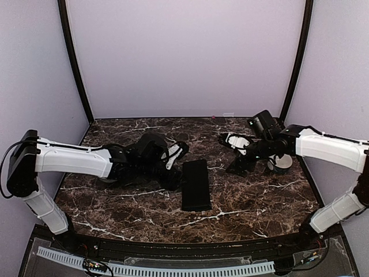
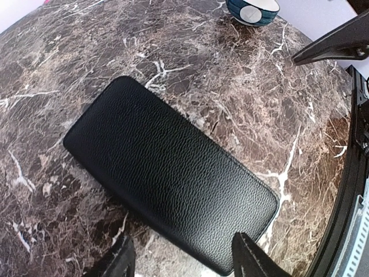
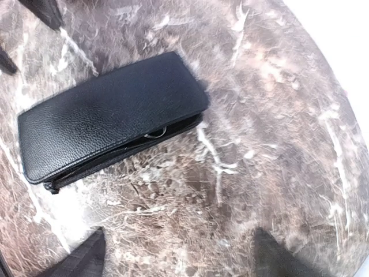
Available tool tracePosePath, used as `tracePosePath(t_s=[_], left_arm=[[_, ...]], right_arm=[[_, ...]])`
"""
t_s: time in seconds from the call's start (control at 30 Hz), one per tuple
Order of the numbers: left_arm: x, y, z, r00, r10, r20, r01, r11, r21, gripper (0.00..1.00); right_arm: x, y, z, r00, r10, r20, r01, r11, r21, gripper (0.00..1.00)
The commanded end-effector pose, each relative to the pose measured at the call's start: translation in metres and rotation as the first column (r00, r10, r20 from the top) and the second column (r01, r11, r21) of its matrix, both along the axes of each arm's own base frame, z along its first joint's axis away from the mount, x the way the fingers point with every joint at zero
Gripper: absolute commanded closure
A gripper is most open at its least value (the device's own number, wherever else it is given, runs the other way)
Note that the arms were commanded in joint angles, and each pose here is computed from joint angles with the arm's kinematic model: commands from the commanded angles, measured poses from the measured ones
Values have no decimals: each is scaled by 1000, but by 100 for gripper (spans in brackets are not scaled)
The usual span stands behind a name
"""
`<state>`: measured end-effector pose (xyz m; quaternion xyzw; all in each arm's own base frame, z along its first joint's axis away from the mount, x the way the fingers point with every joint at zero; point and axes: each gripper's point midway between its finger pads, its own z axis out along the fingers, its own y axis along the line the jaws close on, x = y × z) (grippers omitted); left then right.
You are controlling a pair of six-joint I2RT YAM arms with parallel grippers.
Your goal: Sort the hair-cutting tools
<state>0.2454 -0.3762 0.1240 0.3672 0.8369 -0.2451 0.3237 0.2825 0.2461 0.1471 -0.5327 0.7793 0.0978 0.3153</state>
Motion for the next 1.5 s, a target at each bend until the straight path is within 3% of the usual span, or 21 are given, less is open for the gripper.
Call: tracePosePath(t_s=[0.0,0.13,0.37,0.53,0.73,1.2,1.47], left_arm=[[3,-12,7,1000,-17,12,17,1000,-6,42],[6,-18,2,1000,-10,-4,10,1000,-9,42],[7,-31,-17,998,-10,-62,9,1000,-20,46],[8,-37,-30,997,-19,-79,19,1000,-8,50],[8,-41,-45,995,-32,-93,31,999,-4,51],[3,-42,-71,991,-69,-113,71,997,13,56],[1,-40,-74,991,-71,-117,73,997,14,57]], right_arm=[[-2,-1,28,1000,-12,-19,16,973,230,1],[-39,13,7,979,157,-127,-121,960,252,2],[-73,13,-73,970,191,-150,-186,981,50,39],[-78,29,-90,961,198,-193,-198,980,23,53],[-87,48,-91,960,235,-151,-229,972,55,54],[-111,66,-115,945,269,-186,-275,962,-6,55],[-108,68,-123,950,243,-197,-252,968,-19,62]])
